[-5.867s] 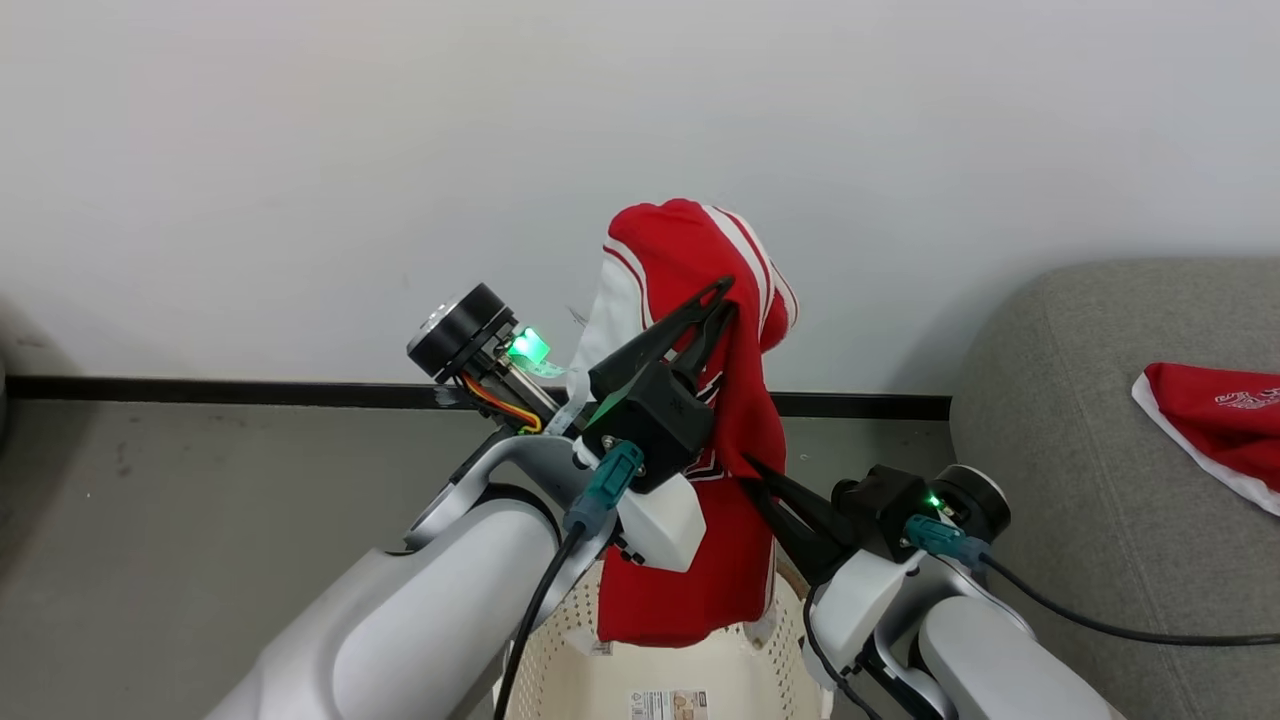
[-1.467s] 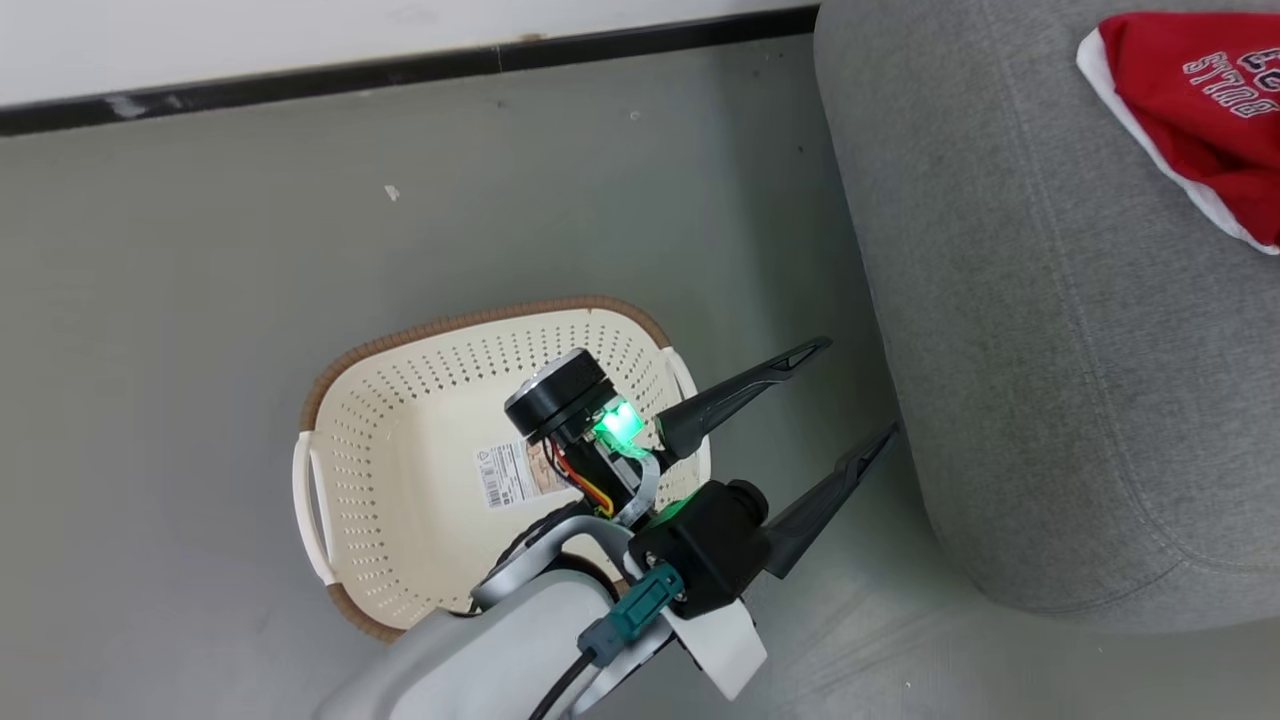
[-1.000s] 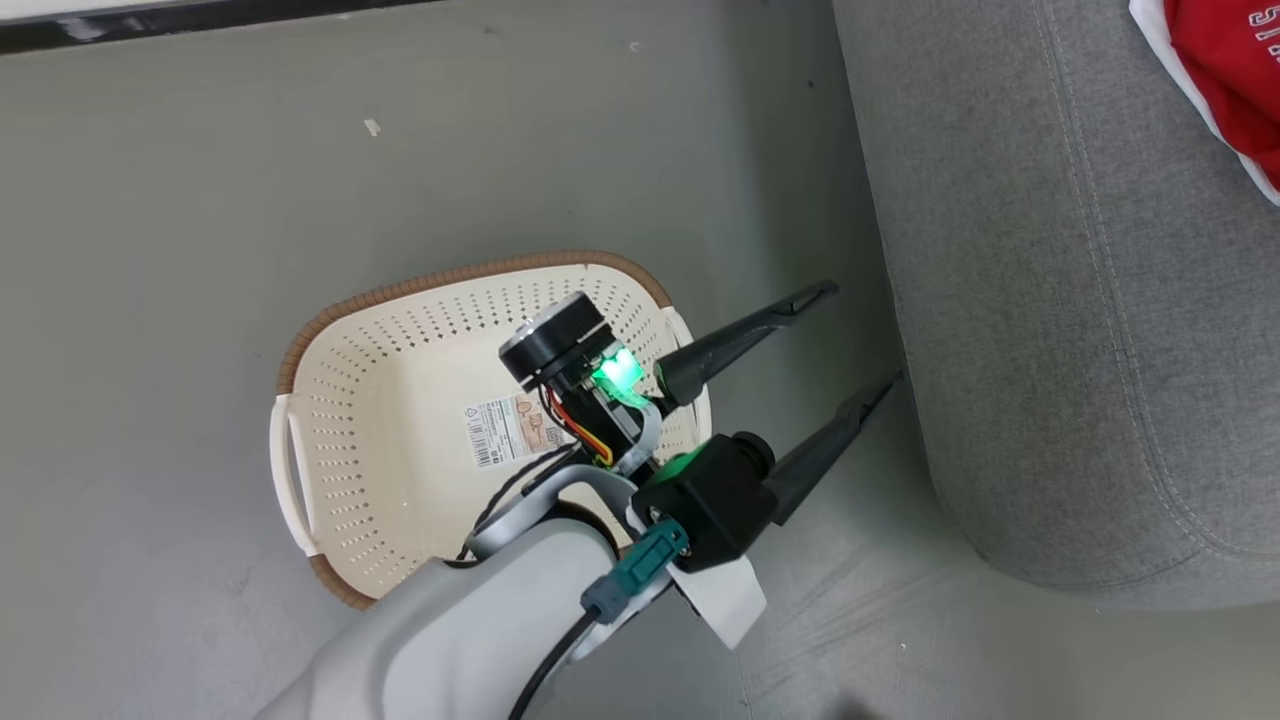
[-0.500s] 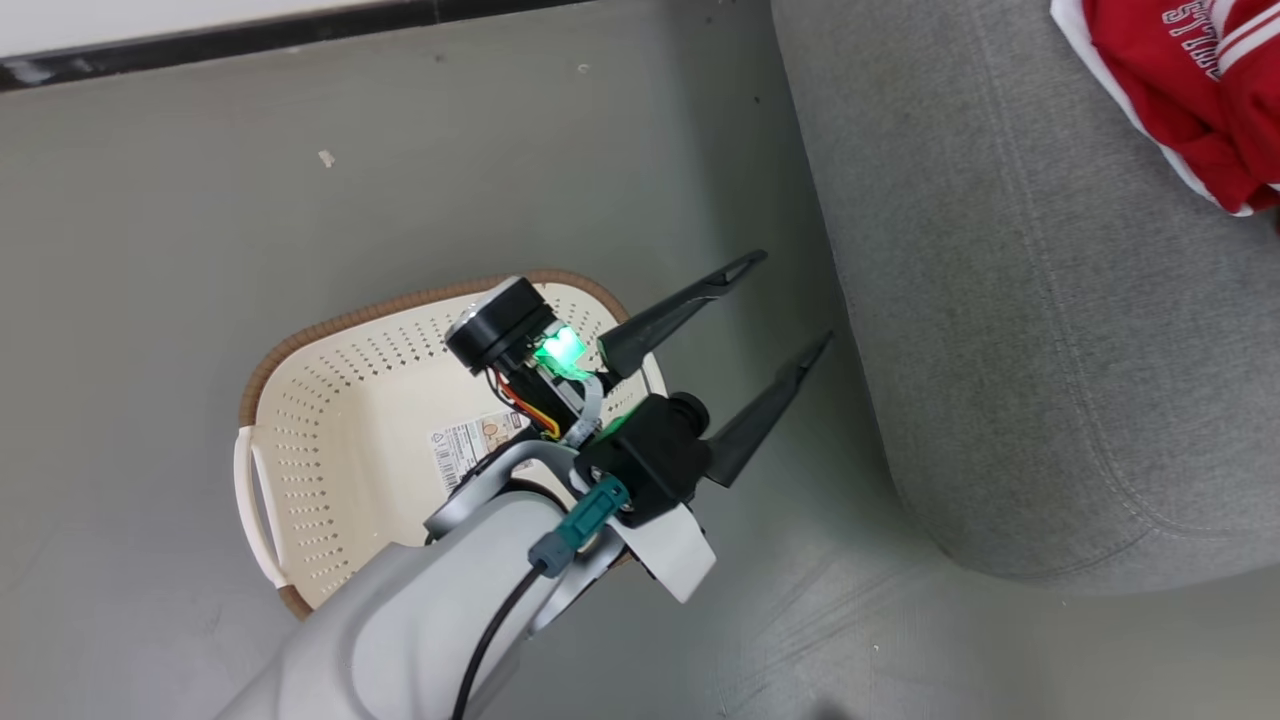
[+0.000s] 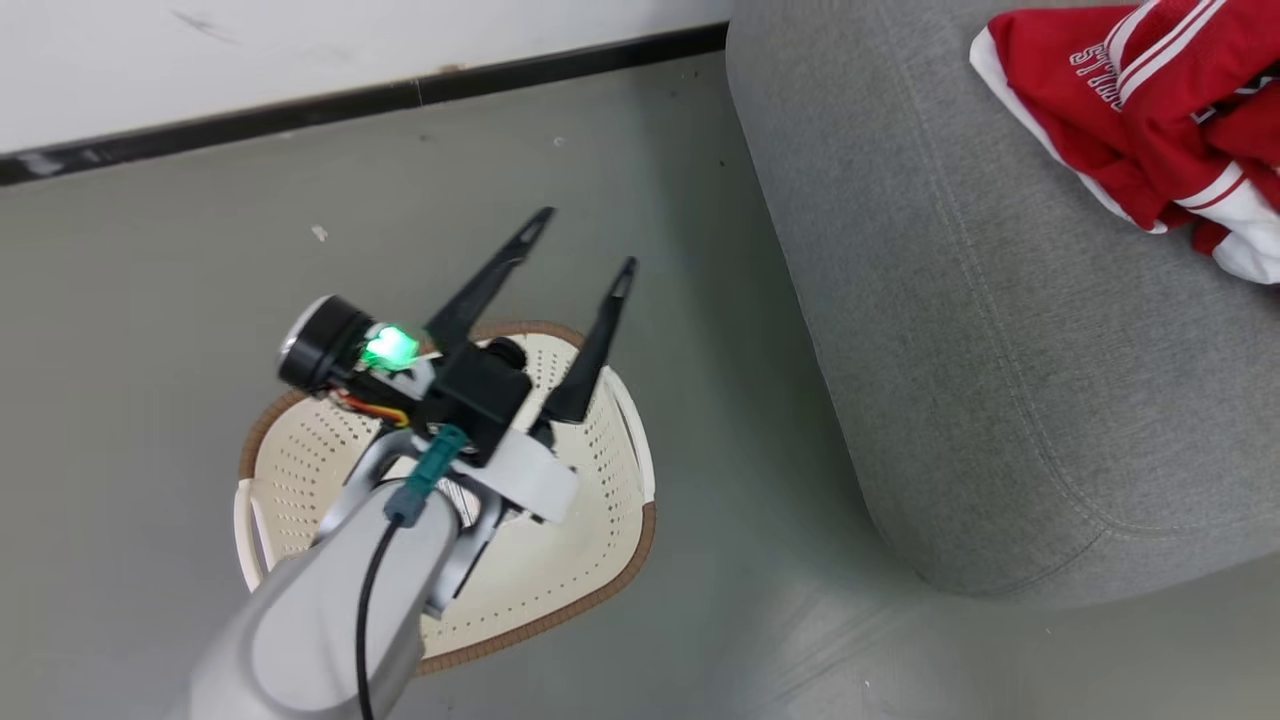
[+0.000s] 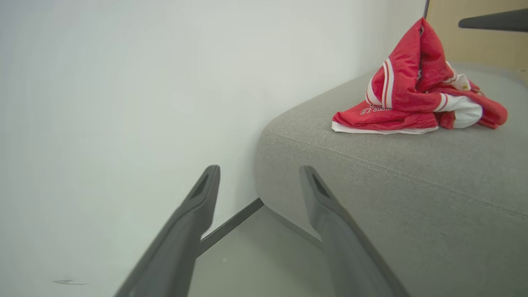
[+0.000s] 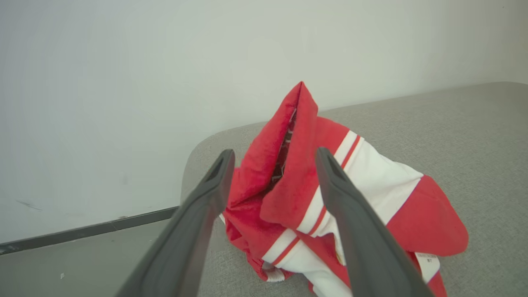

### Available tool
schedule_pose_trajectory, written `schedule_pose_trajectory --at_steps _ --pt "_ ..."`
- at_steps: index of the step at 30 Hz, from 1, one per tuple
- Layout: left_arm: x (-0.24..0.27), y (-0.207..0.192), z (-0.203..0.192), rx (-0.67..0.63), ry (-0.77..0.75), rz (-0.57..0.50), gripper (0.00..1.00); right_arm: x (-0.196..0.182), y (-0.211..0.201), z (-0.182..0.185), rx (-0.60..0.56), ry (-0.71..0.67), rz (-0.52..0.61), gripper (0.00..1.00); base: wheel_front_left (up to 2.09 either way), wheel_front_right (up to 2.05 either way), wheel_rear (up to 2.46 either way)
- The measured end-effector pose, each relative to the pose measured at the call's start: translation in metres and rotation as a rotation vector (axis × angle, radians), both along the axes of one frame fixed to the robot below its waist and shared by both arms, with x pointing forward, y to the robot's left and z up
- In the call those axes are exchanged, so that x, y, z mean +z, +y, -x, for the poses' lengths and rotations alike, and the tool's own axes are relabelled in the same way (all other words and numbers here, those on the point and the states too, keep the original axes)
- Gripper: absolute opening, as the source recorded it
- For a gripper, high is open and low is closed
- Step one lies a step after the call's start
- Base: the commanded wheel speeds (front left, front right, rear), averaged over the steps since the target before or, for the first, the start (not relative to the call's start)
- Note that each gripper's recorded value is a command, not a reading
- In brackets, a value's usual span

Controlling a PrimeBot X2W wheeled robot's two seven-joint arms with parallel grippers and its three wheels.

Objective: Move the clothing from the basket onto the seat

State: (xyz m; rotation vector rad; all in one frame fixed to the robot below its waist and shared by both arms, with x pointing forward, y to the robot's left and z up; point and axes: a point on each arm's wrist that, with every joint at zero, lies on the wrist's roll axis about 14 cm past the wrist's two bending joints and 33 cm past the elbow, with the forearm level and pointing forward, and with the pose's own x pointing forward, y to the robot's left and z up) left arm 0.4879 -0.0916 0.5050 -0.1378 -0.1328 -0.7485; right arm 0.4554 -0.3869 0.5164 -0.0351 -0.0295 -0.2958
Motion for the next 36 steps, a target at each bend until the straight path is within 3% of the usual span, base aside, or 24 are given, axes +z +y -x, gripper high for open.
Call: schedule_pose_trajectory --at_steps 7,23,36 --pt "-0.002 0.04 -0.009 0.16 0.007 -0.036 1.0 0.027 0.021 0.006 0.048 -0.093 -0.014 1.0 0.0 0.0 0.0" --pt "-0.001 0.143 0.003 0.518 0.089 -0.021 1.0 0.029 0.114 0.018 0.242 -0.151 -0.125 1.0 0.0 0.0 0.0" --pt "0.002 0.192 0.039 0.659 0.129 -0.001 1.0 0.013 0.169 0.043 0.342 -0.115 -0.152 1.0 0.0 0.0 0.0"
